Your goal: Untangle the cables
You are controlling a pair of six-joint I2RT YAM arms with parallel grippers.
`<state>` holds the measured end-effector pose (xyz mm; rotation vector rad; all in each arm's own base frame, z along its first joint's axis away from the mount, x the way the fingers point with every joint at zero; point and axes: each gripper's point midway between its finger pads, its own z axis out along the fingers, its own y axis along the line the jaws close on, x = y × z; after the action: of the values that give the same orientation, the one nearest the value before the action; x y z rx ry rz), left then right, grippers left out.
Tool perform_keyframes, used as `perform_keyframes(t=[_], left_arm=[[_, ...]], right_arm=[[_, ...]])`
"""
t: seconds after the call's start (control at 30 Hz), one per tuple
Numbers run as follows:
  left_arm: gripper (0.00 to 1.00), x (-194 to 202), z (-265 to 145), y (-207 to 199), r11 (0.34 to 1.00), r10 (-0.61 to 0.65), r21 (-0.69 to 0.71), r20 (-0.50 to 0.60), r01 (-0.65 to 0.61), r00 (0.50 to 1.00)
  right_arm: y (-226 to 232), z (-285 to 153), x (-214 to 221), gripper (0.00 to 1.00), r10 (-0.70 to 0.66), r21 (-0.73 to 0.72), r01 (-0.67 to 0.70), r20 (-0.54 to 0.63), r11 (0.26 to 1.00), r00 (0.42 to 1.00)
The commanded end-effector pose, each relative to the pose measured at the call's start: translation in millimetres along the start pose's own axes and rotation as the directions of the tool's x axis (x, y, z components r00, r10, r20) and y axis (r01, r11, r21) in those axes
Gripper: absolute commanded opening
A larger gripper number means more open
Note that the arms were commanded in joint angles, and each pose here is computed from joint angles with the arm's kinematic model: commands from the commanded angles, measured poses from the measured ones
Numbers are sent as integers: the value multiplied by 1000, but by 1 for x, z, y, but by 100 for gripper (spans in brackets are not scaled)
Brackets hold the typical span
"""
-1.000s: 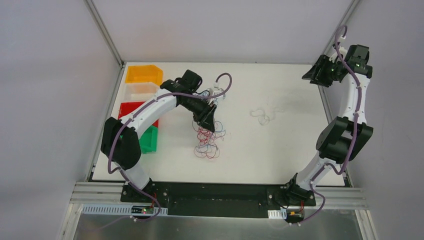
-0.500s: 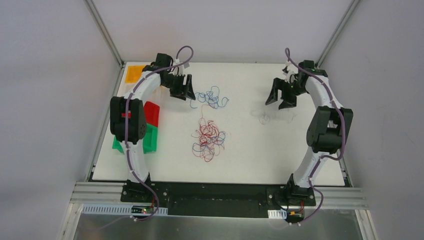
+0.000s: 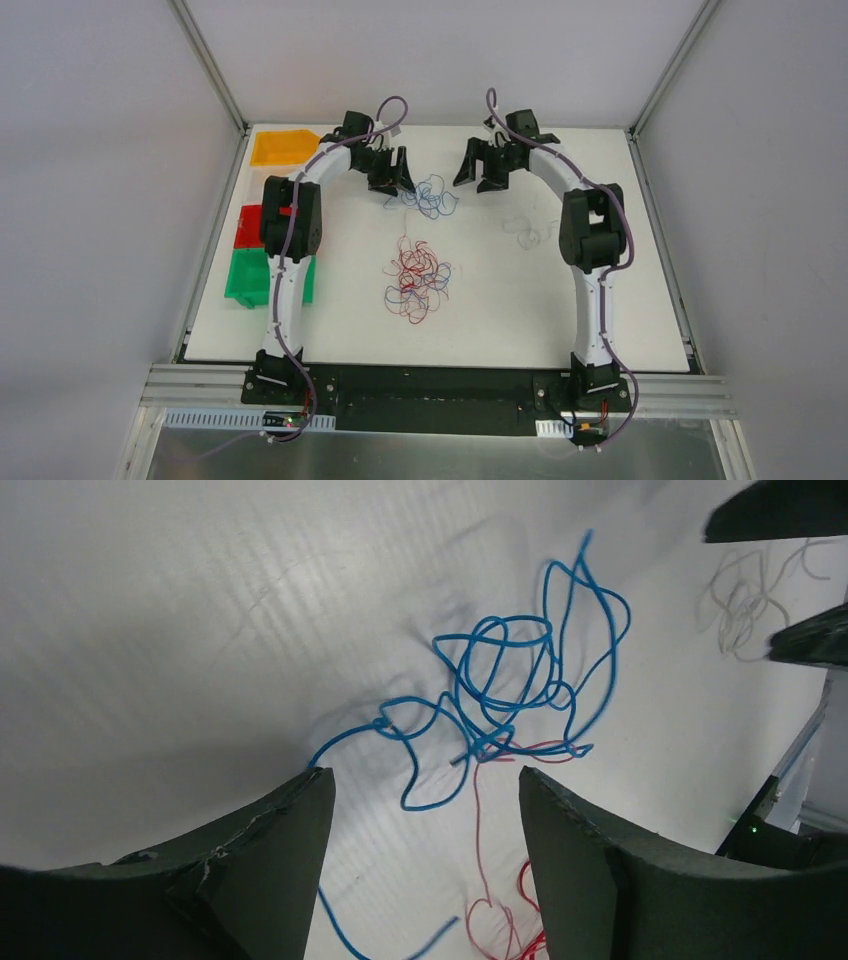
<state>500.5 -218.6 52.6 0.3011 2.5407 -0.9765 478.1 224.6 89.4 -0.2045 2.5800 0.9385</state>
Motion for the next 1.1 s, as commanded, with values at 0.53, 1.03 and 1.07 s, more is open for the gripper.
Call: perform_keyframes(t=[0.53,1.03,1.07], left_arm=[[1,16,-6,-40,996,-6,84,-5,6,1000],[0,-55,-181,-105,961,275,-82,359,-263,892],[0,-62,-192,-107,957,289,-102,383,-271,877]], right_arm=[[37,95,-10,8,-8,-55,11,55,998,998],[-55,-39,11,0,-209,360,205,-29,910,978],[-62,-45,14,0,-208,372,206,-36,905,977]])
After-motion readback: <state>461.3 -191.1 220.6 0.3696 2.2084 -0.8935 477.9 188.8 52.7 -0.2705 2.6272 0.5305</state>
